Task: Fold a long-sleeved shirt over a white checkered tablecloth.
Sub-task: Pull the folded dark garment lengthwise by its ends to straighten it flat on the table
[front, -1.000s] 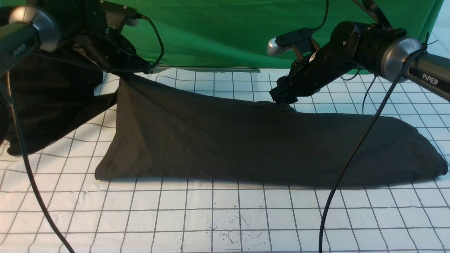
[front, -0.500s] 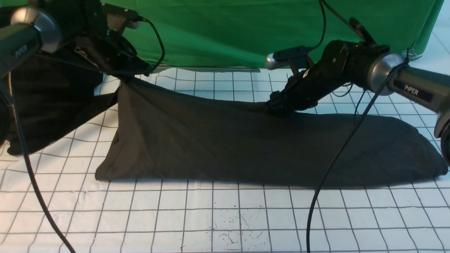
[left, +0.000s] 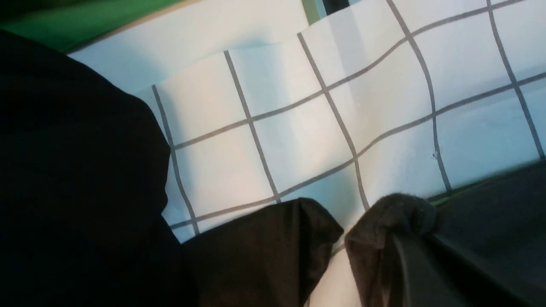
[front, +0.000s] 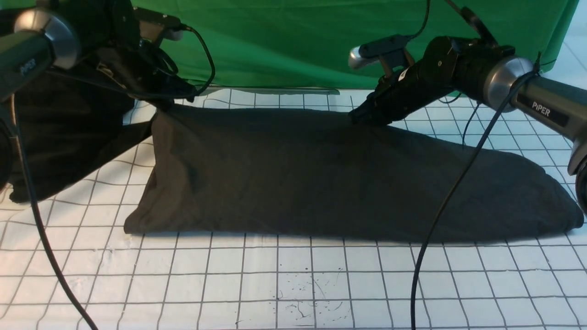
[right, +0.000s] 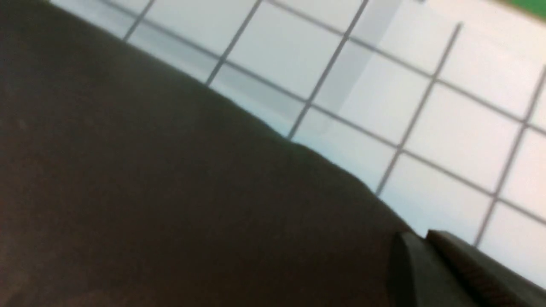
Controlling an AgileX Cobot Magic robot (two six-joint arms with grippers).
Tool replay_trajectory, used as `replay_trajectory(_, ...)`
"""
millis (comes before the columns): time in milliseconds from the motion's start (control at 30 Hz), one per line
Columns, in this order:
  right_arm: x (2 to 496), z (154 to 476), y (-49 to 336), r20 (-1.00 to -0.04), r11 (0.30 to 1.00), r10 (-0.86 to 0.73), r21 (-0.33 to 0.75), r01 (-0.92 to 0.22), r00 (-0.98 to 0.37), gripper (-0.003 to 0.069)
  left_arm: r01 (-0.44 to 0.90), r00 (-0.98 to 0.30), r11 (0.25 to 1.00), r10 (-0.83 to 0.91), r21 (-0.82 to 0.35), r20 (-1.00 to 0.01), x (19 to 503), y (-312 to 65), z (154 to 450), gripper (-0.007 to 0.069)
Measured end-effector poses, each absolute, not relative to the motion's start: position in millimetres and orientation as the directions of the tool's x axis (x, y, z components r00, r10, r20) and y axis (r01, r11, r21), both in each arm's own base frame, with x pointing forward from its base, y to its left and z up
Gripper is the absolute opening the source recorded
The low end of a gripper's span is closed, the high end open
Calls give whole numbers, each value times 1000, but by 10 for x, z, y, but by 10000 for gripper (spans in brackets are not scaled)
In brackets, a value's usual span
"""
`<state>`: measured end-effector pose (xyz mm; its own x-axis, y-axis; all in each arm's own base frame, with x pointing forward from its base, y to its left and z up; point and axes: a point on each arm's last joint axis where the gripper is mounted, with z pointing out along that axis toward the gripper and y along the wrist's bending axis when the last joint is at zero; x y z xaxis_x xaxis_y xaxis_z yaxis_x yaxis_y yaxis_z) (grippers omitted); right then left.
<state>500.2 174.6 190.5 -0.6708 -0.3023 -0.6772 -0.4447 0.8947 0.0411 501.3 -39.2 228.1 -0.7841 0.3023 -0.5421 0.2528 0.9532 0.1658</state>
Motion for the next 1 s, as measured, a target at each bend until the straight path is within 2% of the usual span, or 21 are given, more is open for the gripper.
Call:
replay_trajectory(133,5020,1905,1717,-683,898,-295,40,-437,-668,16,252,-775,953,303,168,-554,5024,-400,2289,12)
replay_trajectory(233,5037,1886,1716,-691,899,-297,30,-436,-659,53,252,-772,952,306,174,-557,5028,-397,2294,17)
replay_trajectory(300,5053,1864,1716,-699,901,-295,24,-434,-652,146,253,-770,951,310,180,-558,5031,-394,2295,50)
replay_trajectory(333,5054,1861,1717,-699,901,-295,24,-434,-651,154,253,-769,951,310,180,-559,5032,-394,2296,60)
replay_trajectory(367,5059,1851,1717,-700,901,-295,22,-433,-650,218,253,-767,950,311,181,-561,5034,-393,2297,104)
replay_trajectory(400,5058,1851,1717,-699,901,-296,23,-434,-651,244,252,-767,951,310,181,-562,5035,-393,2298,111)
replay_trajectory(433,5055,1846,1716,-694,900,-300,22,-435,-654,295,244,-768,952,306,184,-563,5036,-388,2299,178)
replay_trajectory(500,5047,1903,1716,-681,895,-317,17,-446,-661,329,215,-776,956,292,201,-559,5026,-358,2330,286)
replay_trajectory(600,4995,2089,1681,-644,882,-375,-26,-471,-667,292,152,-791,963,254,224,-556,4980,-302,2440,386)
replay_trajectory(667,4962,2220,1641,-628,879,-396,-49,-474,-670,249,130,-793,964,243,234,-559,4949,-276,2522,414)
replay_trajectory(700,4895,2501,1543,-614,879,-418,-89,-468,-669,172,93,-798,969,211,230,-564,4879,-245,2672,430)
replay_trajectory(733,4885,2537,1529,-613,879,-421,-95,-467,-668,162,92,-799,969,209,229,-564,4869,-245,2690,430)
replay_trajectory(767,4822,2750,1427,-606,880,-432,-124,-458,-668,99,76,-806,976,182,205,-563,4801,-247,2802,422)
replay_trajectory(833,4706,3064,1193,-590,893,-425,-151,-423,-687,35,84,-828,988,143,132,-542,4669,-287,2960,362)
replay_trajectory(900,4624,3228,995,-570,911,-395,-146,-385,-720,20,121,-848,990,140,70,-512,4573,-342,3037,283)
replay_trajectory(933,4553,3328,773,-536,932,-354,-134,-337,-767,13,161,-864,987,144,5,-482,4493,-403,3084,197)
replay_trajectory(967,4537,3347,707,-527,940,-334,-127,-317,-781,12,174,-868,985,148,-11,-474,4472,-419,3090,151)
replay_trajectory(1000,4484,3374,440,-497,966,-257,-100,-240,-829,8,229,-883,971,179,-67,-433,4387,-486,3044,64)
